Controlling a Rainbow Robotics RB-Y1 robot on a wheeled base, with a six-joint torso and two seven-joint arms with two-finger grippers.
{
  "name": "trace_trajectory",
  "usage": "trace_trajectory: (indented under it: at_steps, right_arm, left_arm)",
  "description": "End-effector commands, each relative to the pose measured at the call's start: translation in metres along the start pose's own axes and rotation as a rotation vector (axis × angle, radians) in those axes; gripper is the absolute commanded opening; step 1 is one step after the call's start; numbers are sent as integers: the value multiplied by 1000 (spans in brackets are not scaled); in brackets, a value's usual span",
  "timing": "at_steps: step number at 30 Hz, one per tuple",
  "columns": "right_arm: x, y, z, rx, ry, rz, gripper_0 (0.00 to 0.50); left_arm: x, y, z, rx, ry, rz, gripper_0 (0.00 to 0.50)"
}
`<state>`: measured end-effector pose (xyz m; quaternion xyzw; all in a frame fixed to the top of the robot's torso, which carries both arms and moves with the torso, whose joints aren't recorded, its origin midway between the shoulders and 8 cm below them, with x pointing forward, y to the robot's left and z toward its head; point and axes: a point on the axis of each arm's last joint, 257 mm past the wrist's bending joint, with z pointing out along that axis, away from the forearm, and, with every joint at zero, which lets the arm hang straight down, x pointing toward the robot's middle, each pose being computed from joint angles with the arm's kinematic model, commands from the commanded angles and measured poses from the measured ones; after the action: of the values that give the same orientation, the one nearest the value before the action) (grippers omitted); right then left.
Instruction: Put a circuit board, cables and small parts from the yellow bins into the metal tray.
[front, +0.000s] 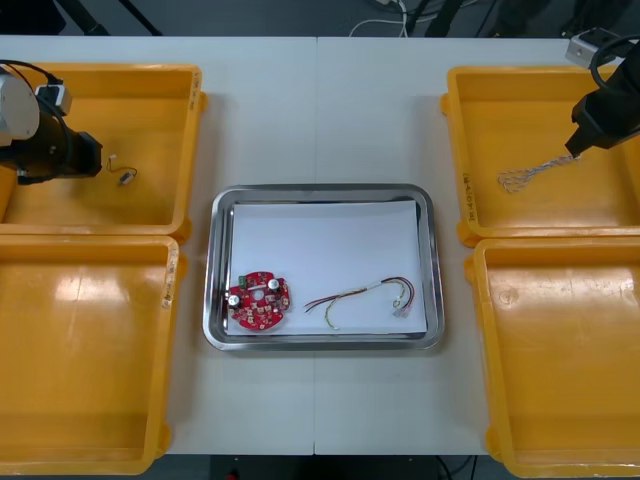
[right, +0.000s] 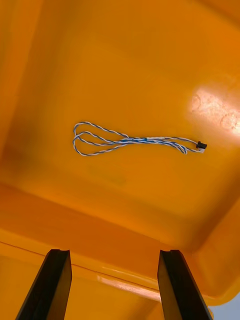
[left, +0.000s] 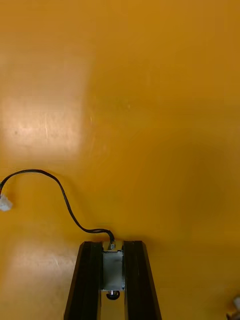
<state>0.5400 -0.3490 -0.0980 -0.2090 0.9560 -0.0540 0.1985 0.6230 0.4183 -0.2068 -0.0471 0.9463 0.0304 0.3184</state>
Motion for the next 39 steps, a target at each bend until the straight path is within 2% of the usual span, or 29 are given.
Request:
trace_trajectory:
  at_steps: [1,4,11,19,22,25,30,33,37,39]
  right_arm:
    - [-8,-32,-33,67,-40,162,500]
    - [-6,-34,-32,73,-36,214,500]
    - [6,-36,-18,65,8,393,500]
    - [6,-29,-8,78,26,554,500]
    - [5,-31,-1,72,21,606,500]
    - [0,-34,6,65,2,645,500]
    - [-9,-36,9,45,-10,711,500]
    - [-17,-35,9,26,-9,751,500]
    - [-23,-38,10,7,-15,785,500]
    - [-29,-40,10,-11,-31,807,500]
  left_arm:
    - [-42,13,-40,-6,-60,136,0]
    - [-42,18,-48,-8,-47,132,0]
    - [-37,26,-78,-19,9,150,0]
    - [-26,28,-110,-35,54,173,0]
    - [-17,28,-118,-52,73,192,0]
    - [-10,24,-127,-49,90,203,0]
    - [-4,14,-141,-48,95,218,0]
    - [0,-2,-146,-20,78,194,0]
    - [6,-18,-149,-1,65,181,0]
    - [11,-31,-151,9,61,183,0]
